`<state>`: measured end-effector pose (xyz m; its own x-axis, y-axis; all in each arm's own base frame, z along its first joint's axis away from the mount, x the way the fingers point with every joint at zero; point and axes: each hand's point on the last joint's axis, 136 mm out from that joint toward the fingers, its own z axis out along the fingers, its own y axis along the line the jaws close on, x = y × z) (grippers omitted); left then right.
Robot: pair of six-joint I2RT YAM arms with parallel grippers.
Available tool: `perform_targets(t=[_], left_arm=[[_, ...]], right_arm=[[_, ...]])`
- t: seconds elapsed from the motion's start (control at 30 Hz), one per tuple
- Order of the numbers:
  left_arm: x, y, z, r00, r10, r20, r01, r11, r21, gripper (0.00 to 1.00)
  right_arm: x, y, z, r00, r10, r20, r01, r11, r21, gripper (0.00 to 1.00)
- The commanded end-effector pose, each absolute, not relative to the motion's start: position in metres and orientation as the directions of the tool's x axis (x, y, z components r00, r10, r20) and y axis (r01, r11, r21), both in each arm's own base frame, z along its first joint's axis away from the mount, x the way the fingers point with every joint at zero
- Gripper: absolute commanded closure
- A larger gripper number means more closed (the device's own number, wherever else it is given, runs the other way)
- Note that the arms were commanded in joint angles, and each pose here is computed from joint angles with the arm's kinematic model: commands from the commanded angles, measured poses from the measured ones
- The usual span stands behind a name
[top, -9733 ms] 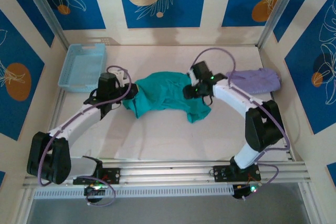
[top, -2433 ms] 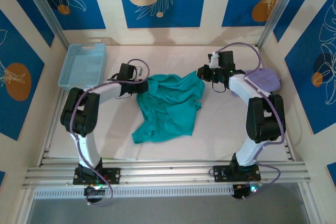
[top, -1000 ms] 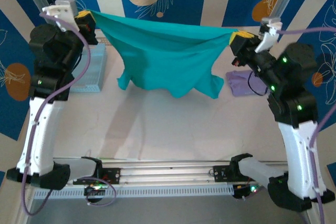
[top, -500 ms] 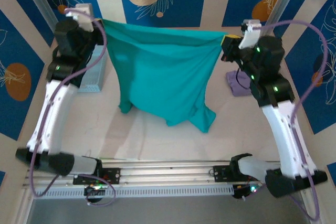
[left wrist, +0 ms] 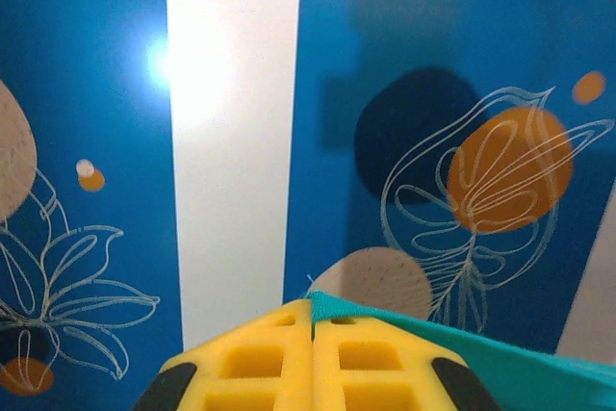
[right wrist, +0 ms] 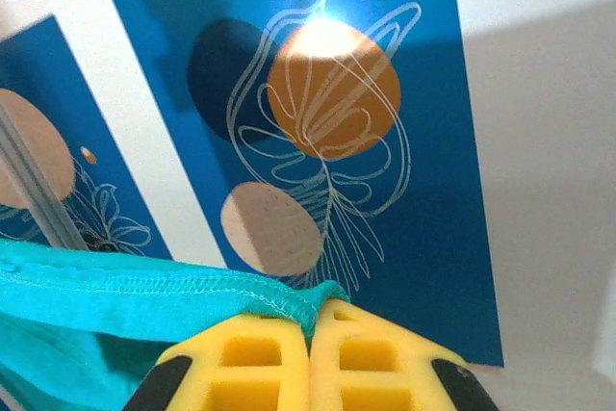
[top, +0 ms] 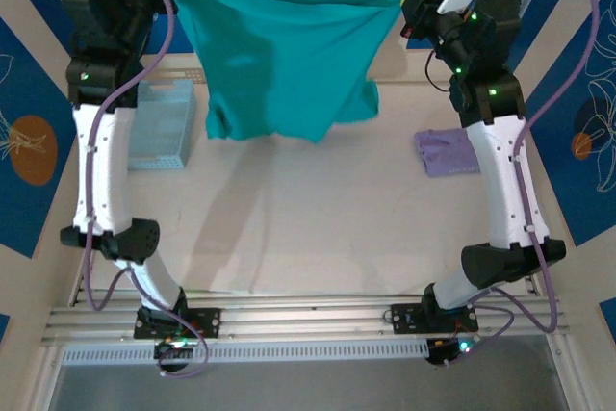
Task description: Fold the inside-out t-shirt
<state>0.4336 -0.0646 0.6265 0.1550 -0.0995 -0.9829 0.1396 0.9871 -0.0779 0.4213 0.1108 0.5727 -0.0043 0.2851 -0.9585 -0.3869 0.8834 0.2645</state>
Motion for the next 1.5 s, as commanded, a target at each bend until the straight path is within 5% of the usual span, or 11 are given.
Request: perform_targets(t=[0.0,0.3,0.47,0.67,0.73,0.8,0.97,1.27,1.47], left_arm=[[0.400,-0.070,0.622,0.137,-0.101,-0.985,0.213,0.974,-0.070,1.00],[0.329,-0.114,0.422,-0.172,-0.332,-0.928,0.385,0.844,-0.373,1.00],[0.280,-0.143,0.274,-0.394,-0.230,-0.890,0.367,0.848,-0.382,1.00],[0.258,-0.162,0.147,-0.623,-0.061,-0.780,0.339,0.878,-0.339,1.00],[0.260,-0.165,0.131,-0.633,-0.017,-0.774,0.345,0.889,-0.302,1.00],[0.264,-0.164,0.127,-0.619,0.010,-0.785,0.347,0.900,-0.262,0.89],[0.277,-0.173,0.150,-0.488,0.085,-0.869,0.409,0.901,-0.142,0.45],[0.268,-0.279,0.183,-0.215,0.358,-0.909,0.737,0.669,0.089,0.25],[0.267,-0.358,0.153,-0.246,0.395,-0.885,0.840,0.543,0.008,0.24]], right_arm=[[0.398,0.109,0.578,0.010,0.283,-0.959,-0.401,0.880,0.256,1.00],[0.353,0.115,0.384,-0.428,0.246,-0.870,-0.323,0.857,0.402,1.00],[0.320,0.112,0.276,-0.612,0.240,-0.754,-0.232,0.856,0.461,1.00],[0.315,0.108,0.222,-0.690,0.218,-0.690,-0.178,0.873,0.453,1.00],[0.317,0.110,0.218,-0.698,0.216,-0.683,-0.183,0.868,0.461,1.00],[0.319,0.113,0.217,-0.712,0.208,-0.671,-0.190,0.863,0.469,1.00],[0.319,0.118,0.217,-0.732,0.188,-0.655,-0.205,0.855,0.476,1.00],[0.316,0.124,0.222,-0.746,0.186,-0.640,-0.224,0.834,0.504,1.00],[0.315,0.128,0.223,-0.750,0.186,-0.635,-0.236,0.821,0.520,1.00]])
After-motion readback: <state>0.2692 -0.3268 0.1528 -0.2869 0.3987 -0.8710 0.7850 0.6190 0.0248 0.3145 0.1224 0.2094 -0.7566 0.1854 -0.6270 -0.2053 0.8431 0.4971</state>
